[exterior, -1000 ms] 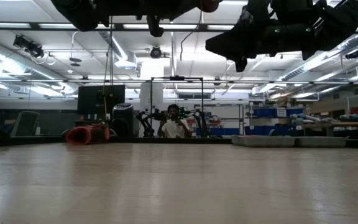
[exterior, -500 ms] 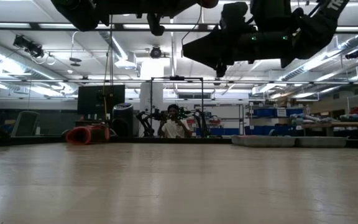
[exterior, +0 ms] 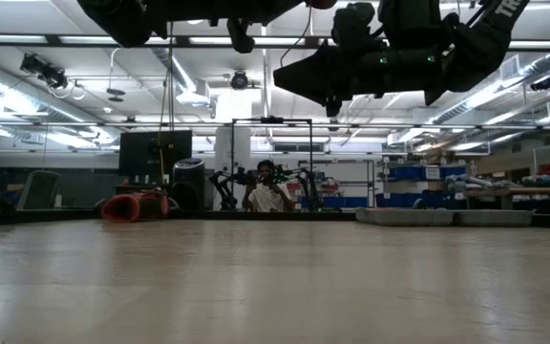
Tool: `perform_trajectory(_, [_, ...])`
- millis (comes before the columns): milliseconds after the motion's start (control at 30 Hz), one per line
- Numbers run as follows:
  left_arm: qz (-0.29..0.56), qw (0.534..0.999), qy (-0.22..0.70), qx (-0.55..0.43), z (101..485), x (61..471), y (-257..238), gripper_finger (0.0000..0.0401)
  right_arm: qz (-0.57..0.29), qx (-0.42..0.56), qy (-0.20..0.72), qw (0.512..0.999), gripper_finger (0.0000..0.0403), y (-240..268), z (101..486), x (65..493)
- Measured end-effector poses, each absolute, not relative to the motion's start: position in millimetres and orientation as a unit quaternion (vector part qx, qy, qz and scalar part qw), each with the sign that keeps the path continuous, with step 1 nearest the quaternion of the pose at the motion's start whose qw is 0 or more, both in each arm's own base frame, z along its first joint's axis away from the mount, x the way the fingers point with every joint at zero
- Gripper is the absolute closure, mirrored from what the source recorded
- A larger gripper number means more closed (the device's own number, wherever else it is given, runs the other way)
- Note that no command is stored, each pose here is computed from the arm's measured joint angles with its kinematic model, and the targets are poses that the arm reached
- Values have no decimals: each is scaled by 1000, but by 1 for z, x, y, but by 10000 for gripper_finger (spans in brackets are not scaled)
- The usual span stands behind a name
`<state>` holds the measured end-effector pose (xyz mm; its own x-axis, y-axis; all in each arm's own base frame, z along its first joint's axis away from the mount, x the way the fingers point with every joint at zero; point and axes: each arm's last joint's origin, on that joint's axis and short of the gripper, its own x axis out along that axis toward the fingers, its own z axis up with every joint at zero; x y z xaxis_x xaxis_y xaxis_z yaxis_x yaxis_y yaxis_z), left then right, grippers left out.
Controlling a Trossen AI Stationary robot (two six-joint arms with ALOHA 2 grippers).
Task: Coil cords
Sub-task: Coil the red wire on the black spool
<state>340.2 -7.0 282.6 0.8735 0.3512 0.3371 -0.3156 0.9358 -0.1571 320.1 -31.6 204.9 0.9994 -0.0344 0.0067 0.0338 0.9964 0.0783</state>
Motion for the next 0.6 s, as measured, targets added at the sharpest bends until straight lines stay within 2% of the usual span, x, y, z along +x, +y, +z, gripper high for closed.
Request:
perform_trajectory(200, [172, 967, -183, -49, 283, 340, -7, 401, -20, 36, -2, 999, 392, -32, 204, 320])
perform_trajectory(600, [196, 968, -151, -30, 278, 341, -6, 401, -43, 13, 60, 997, 401, -32, 209, 302])
